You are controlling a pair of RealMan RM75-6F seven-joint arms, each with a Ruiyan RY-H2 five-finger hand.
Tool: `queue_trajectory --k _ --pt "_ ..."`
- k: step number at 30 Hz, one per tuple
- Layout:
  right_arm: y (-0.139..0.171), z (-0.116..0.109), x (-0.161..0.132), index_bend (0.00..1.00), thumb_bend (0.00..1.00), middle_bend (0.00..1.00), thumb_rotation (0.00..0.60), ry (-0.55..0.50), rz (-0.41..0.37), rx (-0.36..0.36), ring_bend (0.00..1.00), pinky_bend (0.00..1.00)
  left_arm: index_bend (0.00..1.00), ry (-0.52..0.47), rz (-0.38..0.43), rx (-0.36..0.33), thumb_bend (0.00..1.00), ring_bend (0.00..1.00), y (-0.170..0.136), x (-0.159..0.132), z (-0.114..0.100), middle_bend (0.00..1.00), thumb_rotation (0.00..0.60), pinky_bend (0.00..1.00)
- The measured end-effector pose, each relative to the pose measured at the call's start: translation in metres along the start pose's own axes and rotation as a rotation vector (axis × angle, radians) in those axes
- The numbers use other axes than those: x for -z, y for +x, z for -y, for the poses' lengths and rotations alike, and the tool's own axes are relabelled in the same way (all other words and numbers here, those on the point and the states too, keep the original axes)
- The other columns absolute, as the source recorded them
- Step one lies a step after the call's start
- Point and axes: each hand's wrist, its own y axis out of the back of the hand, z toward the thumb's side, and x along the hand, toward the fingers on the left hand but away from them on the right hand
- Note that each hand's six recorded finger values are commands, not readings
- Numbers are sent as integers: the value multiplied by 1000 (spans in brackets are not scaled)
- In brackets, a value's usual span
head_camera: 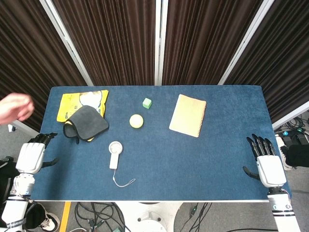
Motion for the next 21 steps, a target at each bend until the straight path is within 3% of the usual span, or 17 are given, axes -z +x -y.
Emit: queue_trajectory --k 15,18,21 --pt "-2 1 2 0 97 0 600 -12 4 -7 0 0 233 -35 68 4 18 253 2 -20 -1 329 600 434" --pt "-2 0 1 0 97 0 600 -18 5 -5 0 0 227 -35 94 7 73 379 3 -27 -2 454 600 539" --pt "-3 -2 0 0 97 0 600 -25 4 1 0 0 228 -22 105 12 219 679 5 -32 -3 715 600 746"
